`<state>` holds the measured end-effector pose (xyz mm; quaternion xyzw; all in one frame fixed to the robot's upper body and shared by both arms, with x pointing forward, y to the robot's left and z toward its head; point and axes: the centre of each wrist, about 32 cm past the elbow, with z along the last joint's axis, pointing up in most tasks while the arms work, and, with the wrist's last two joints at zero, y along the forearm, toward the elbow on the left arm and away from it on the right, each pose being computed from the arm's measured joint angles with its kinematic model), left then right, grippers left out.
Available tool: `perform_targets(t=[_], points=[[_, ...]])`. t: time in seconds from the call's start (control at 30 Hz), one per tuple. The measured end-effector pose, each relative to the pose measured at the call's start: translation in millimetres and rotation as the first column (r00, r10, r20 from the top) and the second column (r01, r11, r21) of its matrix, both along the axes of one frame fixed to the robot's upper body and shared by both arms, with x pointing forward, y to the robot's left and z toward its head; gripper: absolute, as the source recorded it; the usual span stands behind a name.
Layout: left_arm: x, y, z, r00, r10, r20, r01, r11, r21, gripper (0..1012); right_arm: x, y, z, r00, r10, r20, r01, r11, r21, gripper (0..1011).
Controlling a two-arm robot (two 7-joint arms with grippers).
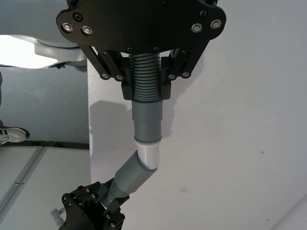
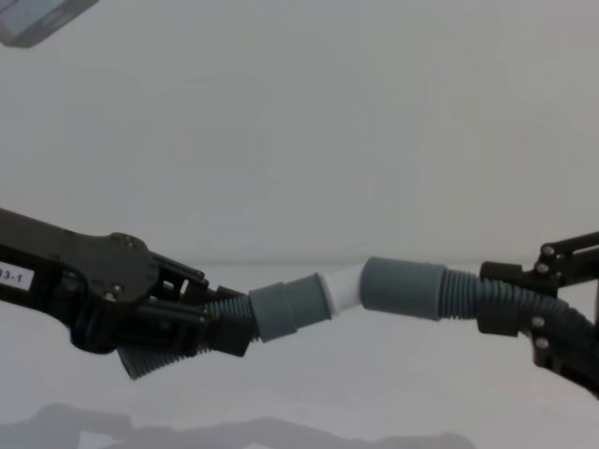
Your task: Use both hands to pick up one end of the pipe from the table, align the ends, and insert them.
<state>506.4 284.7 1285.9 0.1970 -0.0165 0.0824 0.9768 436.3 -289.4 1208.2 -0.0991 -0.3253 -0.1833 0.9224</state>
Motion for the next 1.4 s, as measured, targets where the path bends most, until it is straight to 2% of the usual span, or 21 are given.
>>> perform_targets(t=[0.6, 1.0, 1.4], points=[[-2.0, 2.7, 2.4, 0.9996, 0.022, 0.019, -0.023, 0.9997, 0.004, 293, 3.7, -7.6, 1.1, 0.997, 0.071, -0.004, -0.071, 0.996, -0.045, 153], [-0.2, 3.2, 3.5, 1.0, -0.003, 0.006, 0.003, 1.0, 0.004, 293, 8.5, -13.1, 2.3, 0.996, 0.086, -0.014, -0.086, 0.995, -0.057, 145], [1.0, 6.0, 3.5, 0.9996, -0.028, -0.001, 0.028, 0.9996, 0.001, 293, 13.8, -19.3, 0.9, 0.997, 0.068, -0.032, -0.07, 0.995, -0.064, 144]])
